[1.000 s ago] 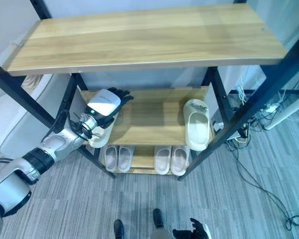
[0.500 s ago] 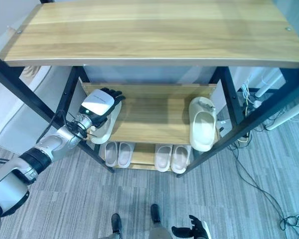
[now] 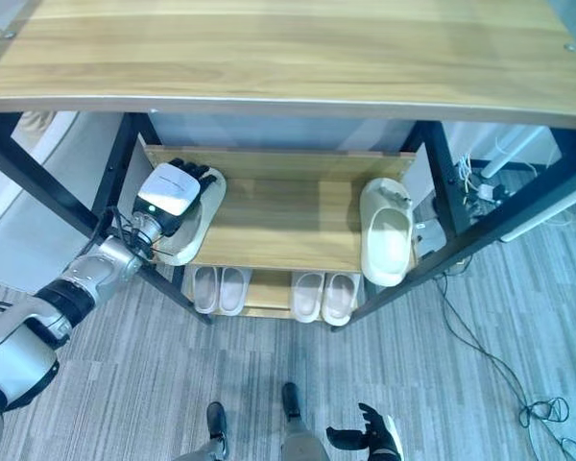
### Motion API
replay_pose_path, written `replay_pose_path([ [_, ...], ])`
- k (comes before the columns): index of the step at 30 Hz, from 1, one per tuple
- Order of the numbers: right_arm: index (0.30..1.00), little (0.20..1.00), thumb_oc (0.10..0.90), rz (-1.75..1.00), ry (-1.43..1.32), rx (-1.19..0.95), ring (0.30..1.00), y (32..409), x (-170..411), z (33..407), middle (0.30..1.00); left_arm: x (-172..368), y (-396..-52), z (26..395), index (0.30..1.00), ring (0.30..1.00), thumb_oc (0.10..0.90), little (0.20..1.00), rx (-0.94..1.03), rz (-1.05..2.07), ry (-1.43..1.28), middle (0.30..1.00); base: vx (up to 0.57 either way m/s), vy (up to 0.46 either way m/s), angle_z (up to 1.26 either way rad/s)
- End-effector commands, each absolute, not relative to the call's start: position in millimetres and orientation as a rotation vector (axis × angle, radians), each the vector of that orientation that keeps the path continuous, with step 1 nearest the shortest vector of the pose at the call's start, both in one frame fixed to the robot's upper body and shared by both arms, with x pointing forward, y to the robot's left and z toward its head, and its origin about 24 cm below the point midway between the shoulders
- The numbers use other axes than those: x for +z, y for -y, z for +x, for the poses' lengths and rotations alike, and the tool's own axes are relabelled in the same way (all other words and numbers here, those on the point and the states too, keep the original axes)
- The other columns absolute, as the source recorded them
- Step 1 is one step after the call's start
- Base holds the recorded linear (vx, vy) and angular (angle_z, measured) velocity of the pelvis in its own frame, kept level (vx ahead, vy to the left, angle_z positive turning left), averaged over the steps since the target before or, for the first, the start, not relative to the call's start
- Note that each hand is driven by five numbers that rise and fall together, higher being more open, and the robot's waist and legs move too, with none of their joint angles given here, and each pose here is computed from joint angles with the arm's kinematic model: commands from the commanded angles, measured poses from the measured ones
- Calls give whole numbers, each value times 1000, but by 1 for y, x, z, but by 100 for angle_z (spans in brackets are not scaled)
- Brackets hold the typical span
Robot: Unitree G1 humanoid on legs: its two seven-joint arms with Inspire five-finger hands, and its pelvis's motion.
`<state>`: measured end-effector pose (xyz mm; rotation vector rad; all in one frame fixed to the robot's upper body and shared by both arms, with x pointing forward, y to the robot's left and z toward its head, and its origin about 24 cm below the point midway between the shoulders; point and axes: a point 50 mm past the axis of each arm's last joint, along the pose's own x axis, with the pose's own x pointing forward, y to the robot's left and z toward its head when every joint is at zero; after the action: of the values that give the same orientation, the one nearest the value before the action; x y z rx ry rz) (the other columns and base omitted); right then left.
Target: Arrange the slippers neatly on the shoe rack.
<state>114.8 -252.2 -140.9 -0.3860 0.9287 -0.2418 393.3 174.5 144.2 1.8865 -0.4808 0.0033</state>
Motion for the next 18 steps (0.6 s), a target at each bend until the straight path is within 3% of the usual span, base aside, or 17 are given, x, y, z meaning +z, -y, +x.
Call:
replay_pose_path([
  [1, 900, 900, 800, -440, -875, -293, 900, 271, -132, 115, 900, 235, -197, 412, 900, 900, 800, 900, 428, 1827, 517, 900, 0, 0, 0],
  [2, 900, 900, 800, -436, -871, -292, 900, 270, -131, 115, 900, 236, -197, 412, 667, 667, 645, 667, 439, 1813, 514, 667, 0, 0, 0],
  [3, 900, 900, 800, -432, -872, -298, 900, 270, -132, 115, 900, 237, -196, 412, 300, 300, 400, 300, 447, 1785, 511, 300, 11, -2, -5],
  [10, 900, 900, 800, -422, -864, -309, 900, 271, -130, 117, 900, 234, -165, 411, 300, 300, 400, 300, 370, 1666, 596, 300, 5, -12, -1],
  [18, 900, 900, 800, -429, -885, -323, 900, 273, -132, 113, 900, 213, -91, 391, 300, 300, 400, 300, 137, 1411, 787, 300, 16, -52, 1],
])
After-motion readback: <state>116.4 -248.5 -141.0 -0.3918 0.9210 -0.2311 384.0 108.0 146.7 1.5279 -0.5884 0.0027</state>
